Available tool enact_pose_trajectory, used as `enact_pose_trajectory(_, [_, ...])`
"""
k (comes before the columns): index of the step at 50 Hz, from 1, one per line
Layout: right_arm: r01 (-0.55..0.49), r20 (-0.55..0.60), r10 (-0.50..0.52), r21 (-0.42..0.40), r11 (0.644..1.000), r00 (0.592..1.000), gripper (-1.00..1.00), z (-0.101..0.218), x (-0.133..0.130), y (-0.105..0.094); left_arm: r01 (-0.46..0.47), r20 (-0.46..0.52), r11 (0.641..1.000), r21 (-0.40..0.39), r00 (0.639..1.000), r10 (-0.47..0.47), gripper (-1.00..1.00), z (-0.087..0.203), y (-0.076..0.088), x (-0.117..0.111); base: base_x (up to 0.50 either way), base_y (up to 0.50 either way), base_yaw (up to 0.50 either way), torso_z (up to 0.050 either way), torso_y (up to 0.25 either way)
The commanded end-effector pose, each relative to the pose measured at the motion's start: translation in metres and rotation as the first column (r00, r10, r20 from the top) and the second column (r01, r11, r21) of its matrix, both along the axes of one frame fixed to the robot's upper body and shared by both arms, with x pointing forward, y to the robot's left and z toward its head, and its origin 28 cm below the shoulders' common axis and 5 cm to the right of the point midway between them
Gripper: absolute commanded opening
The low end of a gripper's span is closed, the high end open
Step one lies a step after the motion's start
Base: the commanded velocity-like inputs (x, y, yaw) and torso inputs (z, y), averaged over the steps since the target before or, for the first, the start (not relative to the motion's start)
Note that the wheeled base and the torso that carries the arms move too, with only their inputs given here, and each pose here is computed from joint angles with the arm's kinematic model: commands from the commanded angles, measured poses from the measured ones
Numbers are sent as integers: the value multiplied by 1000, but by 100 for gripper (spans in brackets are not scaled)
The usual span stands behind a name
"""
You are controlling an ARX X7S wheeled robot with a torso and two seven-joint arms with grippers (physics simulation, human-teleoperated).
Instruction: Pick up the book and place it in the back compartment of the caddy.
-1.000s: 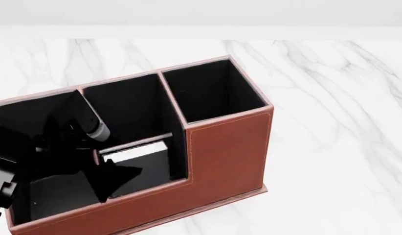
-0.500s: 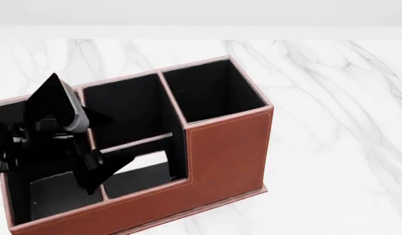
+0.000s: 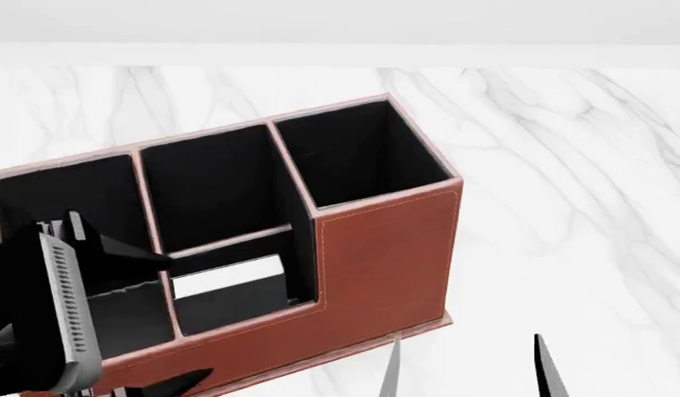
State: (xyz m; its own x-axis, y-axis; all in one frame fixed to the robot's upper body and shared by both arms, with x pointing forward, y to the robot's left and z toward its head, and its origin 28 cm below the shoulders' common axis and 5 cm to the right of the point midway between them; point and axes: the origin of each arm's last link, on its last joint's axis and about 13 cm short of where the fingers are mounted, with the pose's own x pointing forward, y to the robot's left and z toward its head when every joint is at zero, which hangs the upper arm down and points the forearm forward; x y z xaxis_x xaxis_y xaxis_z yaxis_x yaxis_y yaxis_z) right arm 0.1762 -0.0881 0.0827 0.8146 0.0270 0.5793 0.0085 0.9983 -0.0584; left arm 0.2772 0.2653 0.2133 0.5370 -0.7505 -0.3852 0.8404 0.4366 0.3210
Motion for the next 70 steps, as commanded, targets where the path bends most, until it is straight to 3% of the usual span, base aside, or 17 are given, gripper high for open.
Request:
enact_pose_trajectory(1, [14,44,-14,-1,1000,999,100,26,2,-1,16,80,1000,0,997,-16,100,8,-4,-44,0,0,0,0,0])
enact_pose_trajectory(7, [19,82,-17,-16,1000,997,100,41,-1,1,23,142,1000,-16,990,-21,100,21,-5,-62,0,0,0,0,0])
enact_pose_trajectory(38, [79,281,-55,-77,994,958,100,99,-43,-4,41,288,999,21,957,-45,100,77,-14,-91,0,0,0,0,0])
enact_pose_trajectory(70, [75,378,-43,-70,995,925,100,109,-71,-6,26,385,997,73,921,-53,100,86,-21,-113,0,0,0,0,0])
